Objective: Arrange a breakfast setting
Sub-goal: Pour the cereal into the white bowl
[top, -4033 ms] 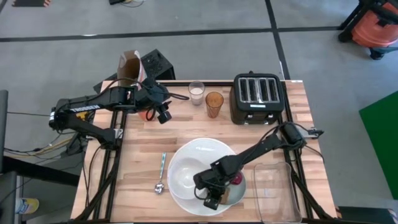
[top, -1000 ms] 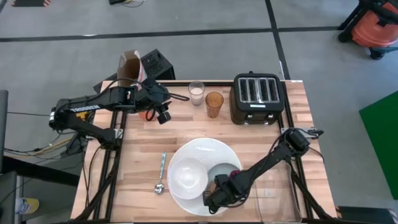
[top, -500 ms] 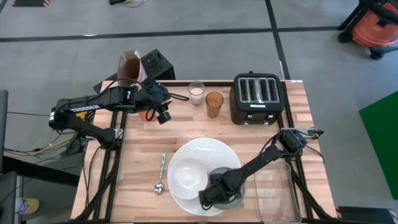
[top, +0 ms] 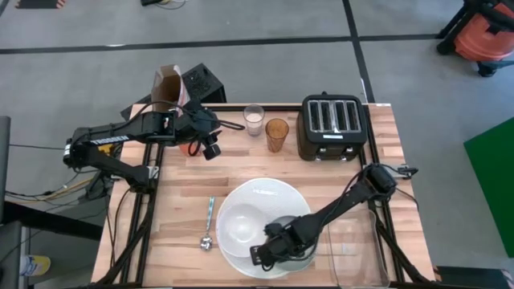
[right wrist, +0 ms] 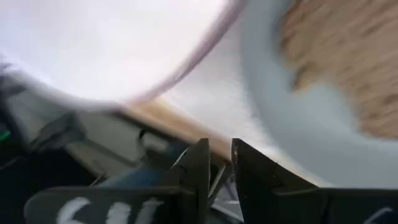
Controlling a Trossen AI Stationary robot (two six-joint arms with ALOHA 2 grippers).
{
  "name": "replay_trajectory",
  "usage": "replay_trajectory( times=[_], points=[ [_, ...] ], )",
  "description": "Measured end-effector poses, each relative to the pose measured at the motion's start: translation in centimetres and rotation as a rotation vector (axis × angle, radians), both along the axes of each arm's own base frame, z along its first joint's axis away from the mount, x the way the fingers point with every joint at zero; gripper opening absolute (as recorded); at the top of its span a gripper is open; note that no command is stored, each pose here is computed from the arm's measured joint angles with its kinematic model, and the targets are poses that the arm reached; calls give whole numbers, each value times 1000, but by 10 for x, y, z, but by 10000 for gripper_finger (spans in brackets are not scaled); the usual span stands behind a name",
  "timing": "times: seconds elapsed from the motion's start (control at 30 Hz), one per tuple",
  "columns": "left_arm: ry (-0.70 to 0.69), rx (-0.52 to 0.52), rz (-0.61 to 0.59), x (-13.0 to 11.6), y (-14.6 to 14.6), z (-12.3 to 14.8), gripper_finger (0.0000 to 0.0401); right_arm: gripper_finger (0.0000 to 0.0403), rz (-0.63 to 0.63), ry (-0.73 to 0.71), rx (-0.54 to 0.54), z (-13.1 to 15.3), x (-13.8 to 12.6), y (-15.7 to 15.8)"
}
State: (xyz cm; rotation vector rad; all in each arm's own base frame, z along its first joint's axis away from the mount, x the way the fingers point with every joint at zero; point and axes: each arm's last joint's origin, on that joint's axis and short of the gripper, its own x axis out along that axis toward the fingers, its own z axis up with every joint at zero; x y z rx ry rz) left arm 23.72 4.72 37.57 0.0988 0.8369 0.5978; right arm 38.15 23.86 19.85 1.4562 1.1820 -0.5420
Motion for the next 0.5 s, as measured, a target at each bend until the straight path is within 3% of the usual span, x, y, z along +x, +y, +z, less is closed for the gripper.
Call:
replay_trajectory(
  times=[0.23, 0.5],
  points=[
    [11, 5, -19, 0, 0, 0, 139, 90, 27, -94, 60, 18, 0, 20],
    [-4, -102, -145, 2, -4, -1, 139, 90, 116, -251, -77, 47, 18, 5]
  ],
)
